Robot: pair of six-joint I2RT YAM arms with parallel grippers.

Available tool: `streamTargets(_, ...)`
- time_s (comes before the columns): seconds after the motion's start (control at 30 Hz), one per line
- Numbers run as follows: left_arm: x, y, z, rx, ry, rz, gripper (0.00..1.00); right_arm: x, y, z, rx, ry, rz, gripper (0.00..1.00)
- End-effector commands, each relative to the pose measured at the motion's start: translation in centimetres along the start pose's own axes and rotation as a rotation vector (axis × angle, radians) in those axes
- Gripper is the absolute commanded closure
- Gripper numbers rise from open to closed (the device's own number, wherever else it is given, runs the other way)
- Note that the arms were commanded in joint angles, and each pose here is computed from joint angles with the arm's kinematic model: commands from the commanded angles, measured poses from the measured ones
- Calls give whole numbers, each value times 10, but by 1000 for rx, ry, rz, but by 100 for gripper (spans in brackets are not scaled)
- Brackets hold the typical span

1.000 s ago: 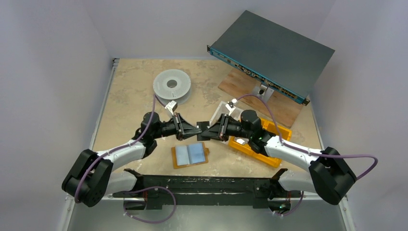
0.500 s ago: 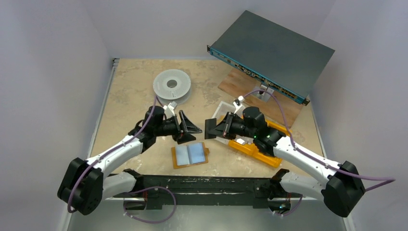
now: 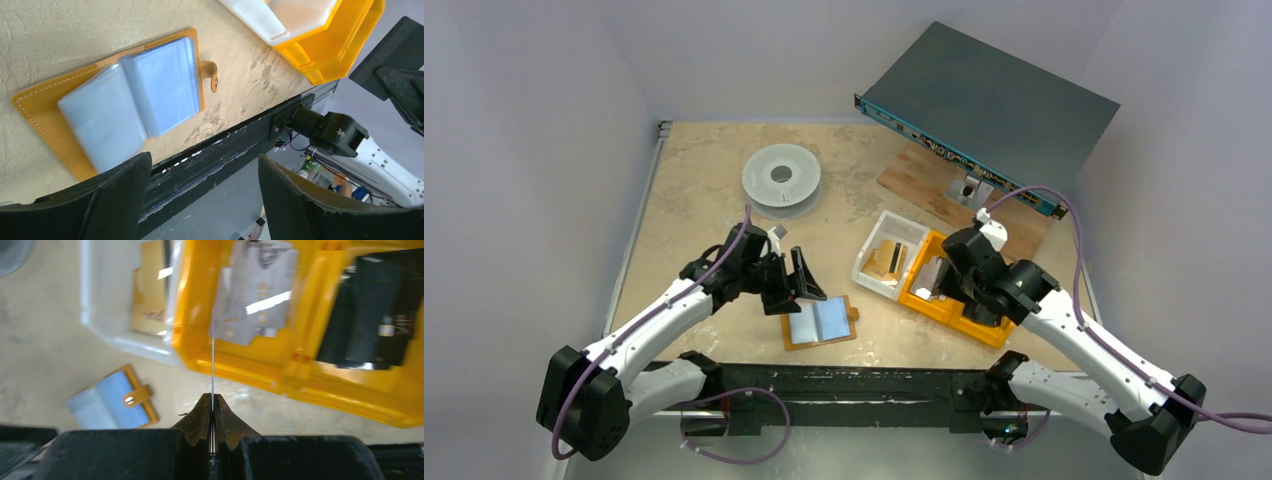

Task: Take the credit cards out of the card holder
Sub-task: Place the credit card in the storage box.

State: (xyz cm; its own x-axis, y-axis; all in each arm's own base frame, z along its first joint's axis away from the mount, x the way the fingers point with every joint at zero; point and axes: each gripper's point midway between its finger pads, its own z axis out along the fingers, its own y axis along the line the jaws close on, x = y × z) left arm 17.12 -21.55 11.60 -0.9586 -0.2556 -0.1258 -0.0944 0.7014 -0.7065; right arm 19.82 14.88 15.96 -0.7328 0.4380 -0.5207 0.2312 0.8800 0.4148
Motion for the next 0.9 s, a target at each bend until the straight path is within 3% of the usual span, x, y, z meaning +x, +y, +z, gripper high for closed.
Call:
streamTargets(0.0,-4,-14,-14,19,-21,94,22,-27,-76,-27,376,-143,-43,100)
streamTargets(0.6,3,-17,-17,37,20,118,22,-63,-117,-3,738,-150,-55,100)
streamTargets(0.7,4,-17,-18,33,23,125,22,-62,-128,2,828,-101,-94,100)
streamTargets(0.87,4,-18,-20,31,26,127,22,-47,-130,18,837,9,-143,100)
